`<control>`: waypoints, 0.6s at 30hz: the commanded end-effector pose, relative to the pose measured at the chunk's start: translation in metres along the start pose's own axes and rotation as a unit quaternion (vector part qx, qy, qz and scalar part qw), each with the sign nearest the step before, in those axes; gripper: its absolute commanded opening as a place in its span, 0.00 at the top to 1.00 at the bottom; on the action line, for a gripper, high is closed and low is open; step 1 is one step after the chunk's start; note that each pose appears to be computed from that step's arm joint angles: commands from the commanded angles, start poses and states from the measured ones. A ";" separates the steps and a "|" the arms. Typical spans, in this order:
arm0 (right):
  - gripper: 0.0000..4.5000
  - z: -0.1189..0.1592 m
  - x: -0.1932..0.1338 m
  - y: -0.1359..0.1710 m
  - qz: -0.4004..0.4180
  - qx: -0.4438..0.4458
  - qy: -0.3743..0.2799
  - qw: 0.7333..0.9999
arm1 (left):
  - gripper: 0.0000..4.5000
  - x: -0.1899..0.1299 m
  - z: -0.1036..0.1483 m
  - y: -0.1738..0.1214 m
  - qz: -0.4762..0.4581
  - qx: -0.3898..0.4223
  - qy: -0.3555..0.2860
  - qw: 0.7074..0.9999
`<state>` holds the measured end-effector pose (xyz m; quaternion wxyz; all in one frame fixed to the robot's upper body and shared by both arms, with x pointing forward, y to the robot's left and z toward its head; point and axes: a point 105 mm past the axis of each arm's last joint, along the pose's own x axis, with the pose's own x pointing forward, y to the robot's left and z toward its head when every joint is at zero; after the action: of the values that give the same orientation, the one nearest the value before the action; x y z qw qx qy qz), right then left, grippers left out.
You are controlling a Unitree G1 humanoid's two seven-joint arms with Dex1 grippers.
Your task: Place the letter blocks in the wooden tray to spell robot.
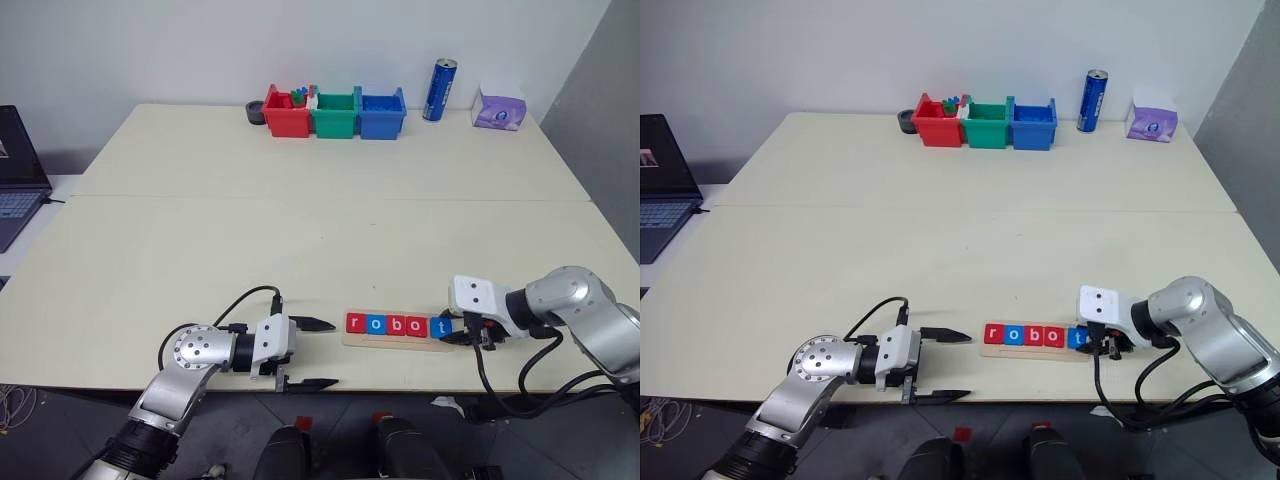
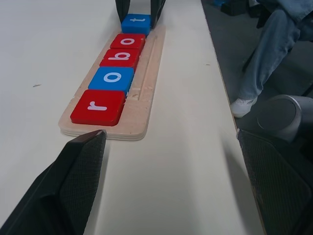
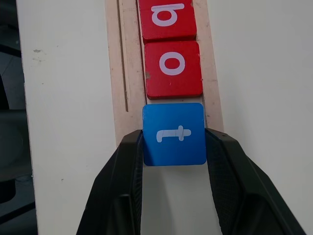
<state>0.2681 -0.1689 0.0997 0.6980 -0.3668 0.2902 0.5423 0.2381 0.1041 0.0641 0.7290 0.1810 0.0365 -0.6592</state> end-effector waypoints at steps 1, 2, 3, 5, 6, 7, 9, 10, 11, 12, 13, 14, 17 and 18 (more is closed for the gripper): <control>0.68 0.008 -0.003 -0.004 -0.006 -0.014 -0.007 1.000 | 0.00 0.003 0.006 -0.003 -0.006 0.017 -0.010 1.000; 0.68 0.008 -0.003 -0.005 -0.007 -0.015 -0.007 1.000 | 0.00 0.003 0.006 -0.003 -0.006 0.017 -0.010 1.000; 0.68 0.008 -0.003 -0.005 -0.009 -0.015 -0.007 1.000 | 0.00 0.003 0.006 -0.003 -0.006 0.017 -0.010 1.000; 0.68 0.009 -0.002 -0.006 -0.012 -0.014 -0.009 1.000 | 0.00 0.003 0.006 -0.003 -0.005 0.016 -0.010 1.000; 0.68 0.009 -0.003 -0.007 -0.012 -0.012 -0.011 1.000 | 0.00 0.003 0.006 -0.003 -0.005 0.016 -0.009 1.000; 0.68 0.011 -0.004 -0.008 -0.015 -0.011 -0.014 1.000 | 0.00 0.003 0.006 -0.003 -0.005 0.015 -0.010 1.000; 0.68 0.014 -0.005 -0.009 -0.018 -0.007 -0.022 1.000 | 0.00 0.003 0.006 -0.004 -0.005 0.015 -0.010 1.000; 0.68 0.015 -0.006 -0.010 -0.019 -0.006 -0.025 0.999 | 0.00 0.003 0.006 -0.004 -0.005 0.015 -0.010 1.000; 0.68 0.016 -0.006 -0.010 -0.019 -0.006 -0.026 0.999 | 0.00 0.003 0.006 -0.004 -0.005 0.014 -0.010 1.000; 0.68 0.016 -0.006 -0.010 -0.018 -0.006 -0.025 0.999 | 0.00 0.003 0.006 -0.004 -0.005 0.014 -0.010 1.000; 0.60 0.015 -0.005 -0.009 -0.017 -0.006 -0.025 1.000 | 0.00 0.003 0.006 -0.004 -0.005 0.014 -0.010 1.000; 0.52 0.015 -0.005 -0.008 -0.016 -0.006 -0.024 1.000 | 0.00 0.003 0.006 -0.004 -0.005 0.014 -0.011 1.000; 0.32 0.015 -0.005 -0.010 -0.022 -0.004 -0.025 0.999 | 0.00 0.003 0.007 -0.004 -0.006 0.015 -0.011 1.000; 0.23 0.015 -0.005 -0.010 -0.025 -0.003 -0.026 0.999 | 0.00 0.003 0.007 -0.004 -0.006 0.015 -0.011 1.000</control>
<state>0.2722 -0.1630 0.1005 0.7062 -0.3557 0.2859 0.5412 0.2364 0.1046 0.0620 0.7299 0.1779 0.0398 -0.6588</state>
